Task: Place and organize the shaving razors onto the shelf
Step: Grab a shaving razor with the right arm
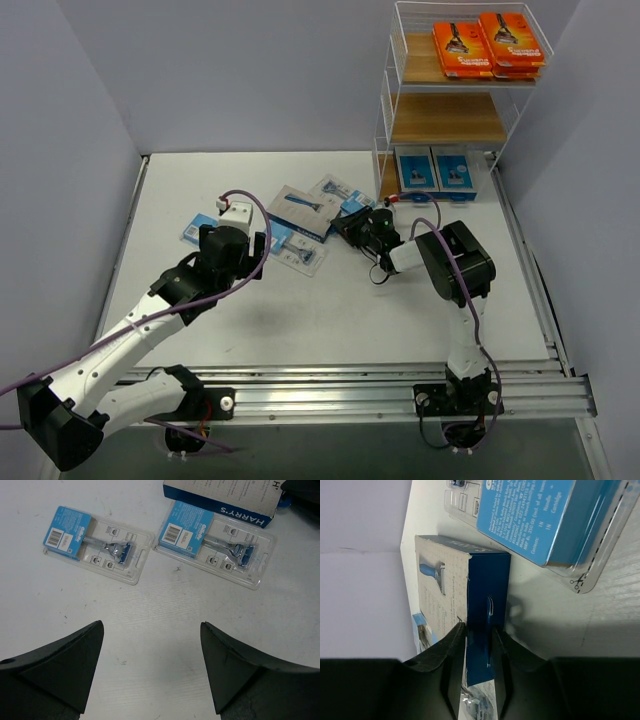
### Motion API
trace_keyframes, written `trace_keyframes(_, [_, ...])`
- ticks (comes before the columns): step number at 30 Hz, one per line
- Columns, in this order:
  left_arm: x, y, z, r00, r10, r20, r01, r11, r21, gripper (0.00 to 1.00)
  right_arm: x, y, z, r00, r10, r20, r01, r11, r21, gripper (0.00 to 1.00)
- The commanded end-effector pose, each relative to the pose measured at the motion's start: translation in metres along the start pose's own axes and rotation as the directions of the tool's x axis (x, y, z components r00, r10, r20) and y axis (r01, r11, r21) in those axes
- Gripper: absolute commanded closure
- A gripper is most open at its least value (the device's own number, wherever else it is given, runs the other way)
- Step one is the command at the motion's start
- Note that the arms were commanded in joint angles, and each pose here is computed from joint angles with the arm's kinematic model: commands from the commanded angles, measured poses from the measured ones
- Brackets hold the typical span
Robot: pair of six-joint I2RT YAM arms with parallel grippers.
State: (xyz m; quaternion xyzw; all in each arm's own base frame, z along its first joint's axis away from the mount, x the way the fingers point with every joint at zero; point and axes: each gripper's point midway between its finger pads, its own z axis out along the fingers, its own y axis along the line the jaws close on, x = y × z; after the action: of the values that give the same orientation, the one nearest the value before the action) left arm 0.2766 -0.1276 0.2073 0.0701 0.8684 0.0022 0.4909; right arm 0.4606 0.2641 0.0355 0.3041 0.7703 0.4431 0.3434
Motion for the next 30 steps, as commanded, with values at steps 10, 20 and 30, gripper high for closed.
trace_keyframes(10, [-0.011, 0.003, 0.0, 1.0, 0.004, 0.018, -0.004, 1.0, -0.025, 0.13, 0.006, 0.02, 0.005, 0.999, -0.024, -0.048, 0.021, 0.997, -0.071, 1.0])
trace_keyframes(20, [-0.012, 0.011, 0.0, 1.0, 0.014, 0.021, -0.013, 0.998, -0.068, 0.13, -0.005, 0.034, -0.019, 0.998, -0.042, -0.053, 0.037, 0.995, -0.095, 1.0])
trace_keyframes(30, [-0.015, 0.017, -0.003, 0.999, 0.016, 0.036, -0.013, 0.996, -0.092, 0.13, -0.03, 0.031, -0.074, 0.996, -0.088, -0.031, 0.086, 0.994, -0.061, 1.0])
